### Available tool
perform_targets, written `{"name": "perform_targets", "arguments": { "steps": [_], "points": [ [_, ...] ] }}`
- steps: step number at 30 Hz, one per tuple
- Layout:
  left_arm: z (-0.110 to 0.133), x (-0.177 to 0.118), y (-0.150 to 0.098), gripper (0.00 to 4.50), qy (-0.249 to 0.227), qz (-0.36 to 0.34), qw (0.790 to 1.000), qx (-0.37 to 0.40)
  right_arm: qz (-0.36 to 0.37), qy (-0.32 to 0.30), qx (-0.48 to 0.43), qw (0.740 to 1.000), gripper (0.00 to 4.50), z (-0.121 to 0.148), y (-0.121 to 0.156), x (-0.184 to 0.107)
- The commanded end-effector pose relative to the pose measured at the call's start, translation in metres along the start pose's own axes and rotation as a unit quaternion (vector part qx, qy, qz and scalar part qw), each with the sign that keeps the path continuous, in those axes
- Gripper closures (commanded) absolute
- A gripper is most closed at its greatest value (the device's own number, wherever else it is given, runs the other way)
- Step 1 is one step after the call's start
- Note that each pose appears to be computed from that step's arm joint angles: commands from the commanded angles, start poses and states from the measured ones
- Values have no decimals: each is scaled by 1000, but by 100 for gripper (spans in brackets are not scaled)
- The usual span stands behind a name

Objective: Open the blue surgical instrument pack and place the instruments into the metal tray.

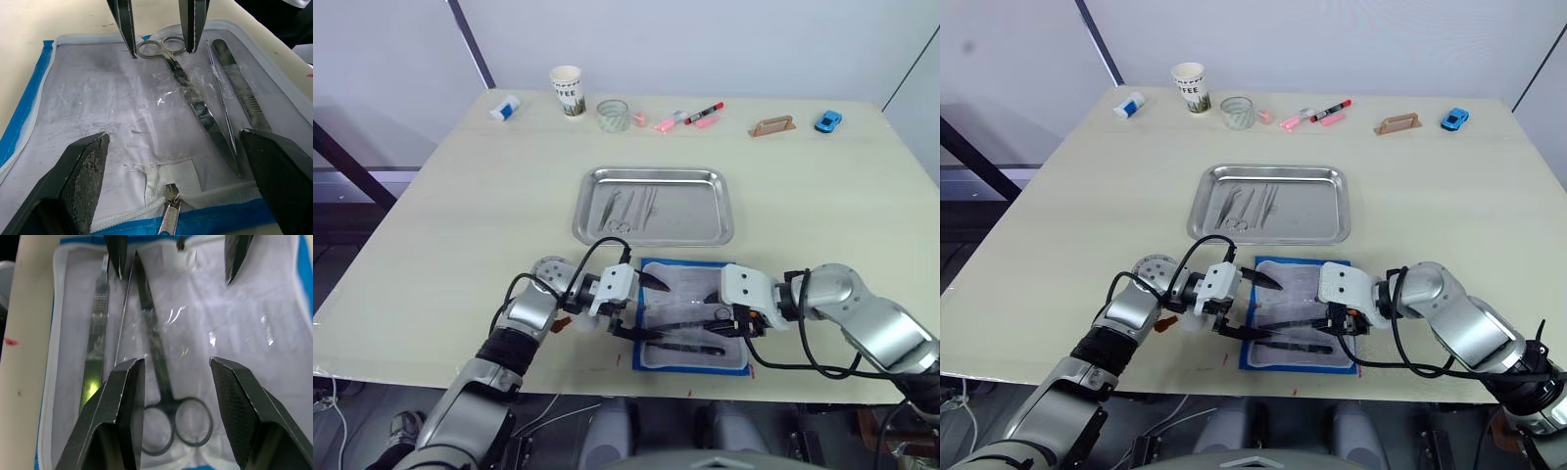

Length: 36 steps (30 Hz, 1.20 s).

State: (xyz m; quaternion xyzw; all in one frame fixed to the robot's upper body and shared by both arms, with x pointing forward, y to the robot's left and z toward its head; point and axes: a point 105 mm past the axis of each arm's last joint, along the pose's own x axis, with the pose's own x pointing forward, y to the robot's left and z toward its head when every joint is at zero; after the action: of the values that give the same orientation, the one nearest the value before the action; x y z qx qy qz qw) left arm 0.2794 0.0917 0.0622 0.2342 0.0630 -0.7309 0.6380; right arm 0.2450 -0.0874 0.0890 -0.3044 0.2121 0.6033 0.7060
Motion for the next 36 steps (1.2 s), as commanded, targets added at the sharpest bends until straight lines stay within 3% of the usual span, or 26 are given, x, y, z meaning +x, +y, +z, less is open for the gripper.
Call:
{"name": "perform_targets", "arguments": {
  "steps": [1, 18, 33, 36],
  "points": [
    [-22, 4, -12, 0, 28, -13, 999, -41, -13, 1, -19, 1000, 212, 0, -1, -1],
    [-35, 4, -19, 0, 4, -27, 997, -71, -28, -50, 21, 998, 212, -24, 0, 8],
    [-37, 7, -17, 0, 8, -25, 998, -64, -8, -65, -10, 998, 212, -20, 4, 10],
    [-38, 7, -17, 0, 9, -25, 998, -64, -4, -46, -18, 999, 309, -28, 5, 12]
  ]
}}
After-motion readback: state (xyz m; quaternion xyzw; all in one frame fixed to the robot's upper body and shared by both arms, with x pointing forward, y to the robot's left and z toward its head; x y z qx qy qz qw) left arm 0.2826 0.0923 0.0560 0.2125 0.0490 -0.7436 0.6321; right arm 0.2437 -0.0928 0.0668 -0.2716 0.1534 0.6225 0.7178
